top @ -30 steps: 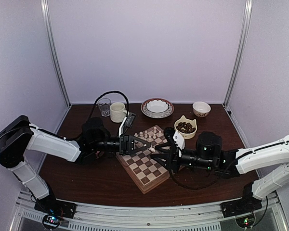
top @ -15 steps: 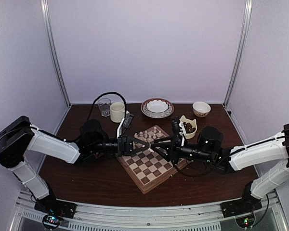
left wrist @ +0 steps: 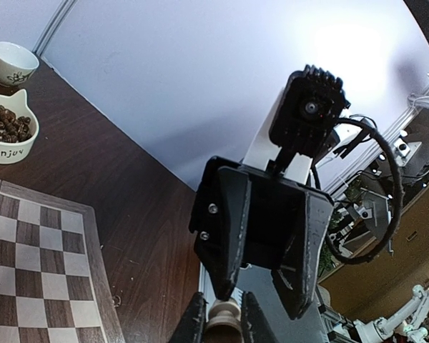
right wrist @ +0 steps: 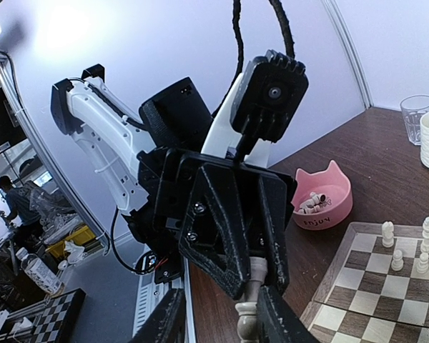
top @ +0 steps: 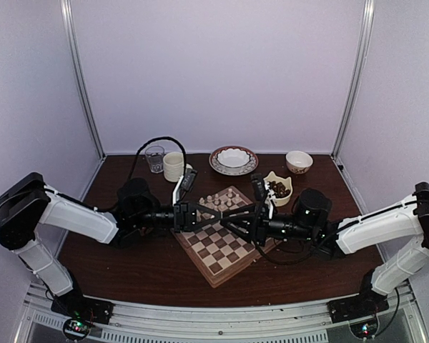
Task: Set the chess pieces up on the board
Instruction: Pass from the left arm to the right
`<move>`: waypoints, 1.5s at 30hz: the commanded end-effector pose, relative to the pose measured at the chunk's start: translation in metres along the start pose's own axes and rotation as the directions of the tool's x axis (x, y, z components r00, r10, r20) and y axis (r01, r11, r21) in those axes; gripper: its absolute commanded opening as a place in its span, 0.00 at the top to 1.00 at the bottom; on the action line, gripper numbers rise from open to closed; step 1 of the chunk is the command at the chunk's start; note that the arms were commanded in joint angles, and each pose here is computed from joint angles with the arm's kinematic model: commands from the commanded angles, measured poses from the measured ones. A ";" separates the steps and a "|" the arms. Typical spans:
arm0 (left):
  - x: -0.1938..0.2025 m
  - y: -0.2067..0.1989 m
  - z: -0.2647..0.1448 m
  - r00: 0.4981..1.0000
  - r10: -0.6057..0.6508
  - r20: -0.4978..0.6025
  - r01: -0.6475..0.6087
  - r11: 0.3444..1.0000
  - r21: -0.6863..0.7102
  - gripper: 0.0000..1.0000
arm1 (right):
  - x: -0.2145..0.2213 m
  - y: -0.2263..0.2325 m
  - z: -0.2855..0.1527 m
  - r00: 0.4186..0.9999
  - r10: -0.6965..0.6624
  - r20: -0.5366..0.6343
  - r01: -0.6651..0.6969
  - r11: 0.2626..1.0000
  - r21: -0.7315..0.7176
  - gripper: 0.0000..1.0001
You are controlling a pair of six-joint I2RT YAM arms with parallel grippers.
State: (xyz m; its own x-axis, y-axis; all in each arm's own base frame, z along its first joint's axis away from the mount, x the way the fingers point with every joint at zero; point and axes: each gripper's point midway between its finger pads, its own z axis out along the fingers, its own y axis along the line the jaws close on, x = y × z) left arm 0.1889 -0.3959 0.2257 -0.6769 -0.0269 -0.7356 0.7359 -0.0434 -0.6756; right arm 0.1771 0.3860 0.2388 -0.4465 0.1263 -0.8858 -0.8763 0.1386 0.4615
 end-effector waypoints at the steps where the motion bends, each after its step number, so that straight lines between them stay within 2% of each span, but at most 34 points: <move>1: -0.014 -0.018 -0.006 0.996 0.075 0.050 -0.078 0.996 0.044 0.92 | 0.001 0.000 0.005 1.000 0.009 -0.007 -0.009 1.000 -0.018 0.63; 10: -0.016 -0.021 -0.008 0.995 0.086 0.059 -0.089 0.995 0.047 0.92 | 0.009 -0.009 0.008 1.000 0.015 -0.025 -0.014 1.000 0.009 0.64; 17: -0.014 -0.019 -0.006 0.995 0.083 0.055 -0.085 0.995 0.047 0.92 | 0.006 -0.003 0.006 1.000 0.014 -0.008 -0.014 1.000 -0.019 0.71; 29: -0.013 -0.015 -0.005 0.995 0.080 0.057 -0.082 0.996 0.042 0.92 | 0.000 -0.001 0.005 0.999 0.027 0.024 -0.026 0.999 -0.030 0.72; 37: -0.014 -0.015 -0.008 0.993 0.087 0.077 -0.090 0.995 0.037 0.91 | -0.002 -0.001 0.003 0.999 0.026 0.037 -0.025 0.999 -0.027 0.88; 42: -0.017 -0.015 -0.013 0.988 0.111 0.107 -0.113 0.993 0.014 0.84 | -0.004 -0.002 0.002 0.999 0.026 0.045 -0.025 1.000 -0.017 0.99; 45: -0.017 -0.014 -0.015 0.986 0.122 0.115 -0.122 0.992 -0.001 0.78 | -0.005 -0.002 0.001 0.999 0.024 0.045 -0.024 1.000 -0.007 1.00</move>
State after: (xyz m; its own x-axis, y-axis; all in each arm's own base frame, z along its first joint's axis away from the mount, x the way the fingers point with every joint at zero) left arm 0.1846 -0.3886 0.2358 -0.6351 -0.0818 -0.7681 0.7724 -0.0608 -0.6322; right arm 0.1804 0.3904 0.2308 -0.4840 0.1354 -0.8646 -0.8563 0.1301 0.4997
